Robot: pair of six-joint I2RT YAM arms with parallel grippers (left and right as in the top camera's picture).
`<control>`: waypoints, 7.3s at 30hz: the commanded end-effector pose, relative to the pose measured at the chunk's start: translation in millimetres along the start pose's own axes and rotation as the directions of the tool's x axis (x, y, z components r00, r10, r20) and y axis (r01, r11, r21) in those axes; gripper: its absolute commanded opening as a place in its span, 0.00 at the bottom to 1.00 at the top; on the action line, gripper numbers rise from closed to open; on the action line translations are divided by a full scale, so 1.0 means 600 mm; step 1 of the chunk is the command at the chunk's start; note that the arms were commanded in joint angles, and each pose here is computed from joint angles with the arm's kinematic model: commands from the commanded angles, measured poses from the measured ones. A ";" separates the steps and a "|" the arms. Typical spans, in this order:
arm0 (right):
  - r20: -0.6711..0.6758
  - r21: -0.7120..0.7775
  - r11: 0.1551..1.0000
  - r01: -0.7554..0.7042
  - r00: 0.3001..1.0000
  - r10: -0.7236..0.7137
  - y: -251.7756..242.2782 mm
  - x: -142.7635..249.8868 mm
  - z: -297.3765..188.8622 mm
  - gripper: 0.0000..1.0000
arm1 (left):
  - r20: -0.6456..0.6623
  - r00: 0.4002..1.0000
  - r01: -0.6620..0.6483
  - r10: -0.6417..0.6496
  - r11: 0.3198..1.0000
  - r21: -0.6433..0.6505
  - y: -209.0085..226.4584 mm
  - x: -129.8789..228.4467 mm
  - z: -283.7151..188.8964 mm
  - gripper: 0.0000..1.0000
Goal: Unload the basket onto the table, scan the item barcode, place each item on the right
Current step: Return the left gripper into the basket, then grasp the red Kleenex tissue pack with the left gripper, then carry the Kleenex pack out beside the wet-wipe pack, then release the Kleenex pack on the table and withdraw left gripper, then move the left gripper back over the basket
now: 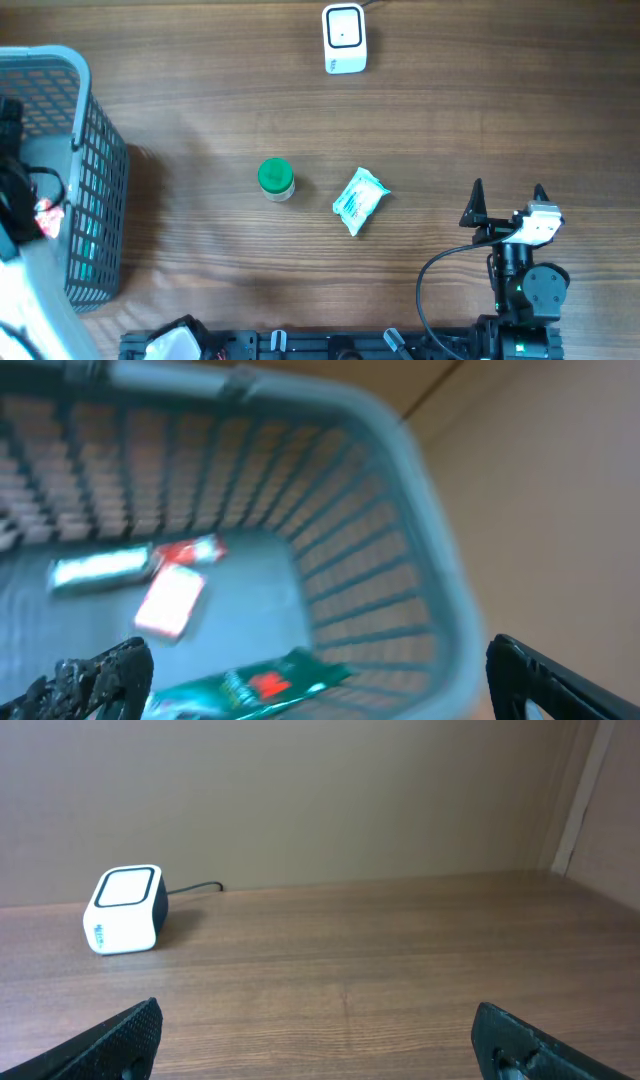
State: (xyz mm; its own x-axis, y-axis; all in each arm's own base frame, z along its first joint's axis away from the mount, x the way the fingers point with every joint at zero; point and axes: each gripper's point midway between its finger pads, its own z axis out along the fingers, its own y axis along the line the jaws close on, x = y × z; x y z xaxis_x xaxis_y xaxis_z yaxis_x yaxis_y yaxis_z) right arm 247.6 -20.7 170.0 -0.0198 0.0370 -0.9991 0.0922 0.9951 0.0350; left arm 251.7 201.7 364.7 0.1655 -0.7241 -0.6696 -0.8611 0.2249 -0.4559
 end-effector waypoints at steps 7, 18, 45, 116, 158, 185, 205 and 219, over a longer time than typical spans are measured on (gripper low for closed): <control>0.006 -0.004 1.000 0.009 1.000 -0.009 0.000 -0.002 0.000 1.00 | -0.365 0.903 0.050 -0.225 0.901 -0.431 0.142 0.111 0.202 1.00; 0.006 -0.003 1.000 0.010 1.000 -0.010 0.000 -0.002 0.000 1.00 | -0.468 0.820 -0.031 -0.329 0.791 -0.611 0.255 0.206 0.333 1.00; 0.005 -0.004 1.000 0.009 1.000 -0.009 0.000 -0.002 0.000 1.00 | -0.451 0.838 -0.022 -0.308 0.807 -0.591 0.321 0.295 0.400 0.04; 0.006 -0.004 1.000 0.009 1.000 -0.009 0.000 -0.002 0.000 1.00 | -0.437 0.155 -0.285 0.886 0.463 0.839 -0.066 0.846 -0.314 0.04; 0.006 -0.004 1.000 0.009 1.000 -0.009 0.000 -0.002 0.000 1.00 | -0.209 0.370 -0.461 0.905 0.374 0.805 -0.091 0.687 -0.286 1.00; 0.006 -0.004 1.000 0.009 1.000 -0.009 0.000 -0.002 0.000 1.00 | 0.081 0.898 -0.348 0.433 0.584 0.733 -0.212 0.197 -0.238 1.00; 0.006 -0.004 1.000 0.010 1.000 -0.010 0.000 -0.002 0.000 1.00 | 0.222 0.955 -0.293 0.195 0.728 0.620 -0.194 0.028 -0.222 1.00; 0.006 -0.004 1.000 0.009 1.000 -0.009 0.000 -0.002 0.000 1.00 | 0.072 0.994 0.071 -0.085 0.981 0.182 -0.048 -0.003 -0.048 1.00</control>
State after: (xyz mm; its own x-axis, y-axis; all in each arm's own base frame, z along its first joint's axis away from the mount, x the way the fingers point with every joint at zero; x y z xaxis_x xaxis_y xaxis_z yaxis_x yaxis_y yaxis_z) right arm 247.6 -20.7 170.0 -0.0198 0.0366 -0.9991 0.0922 0.9951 0.0346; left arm 276.9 150.3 411.7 0.0994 -0.6109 -0.7855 -0.6960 0.5215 -0.4937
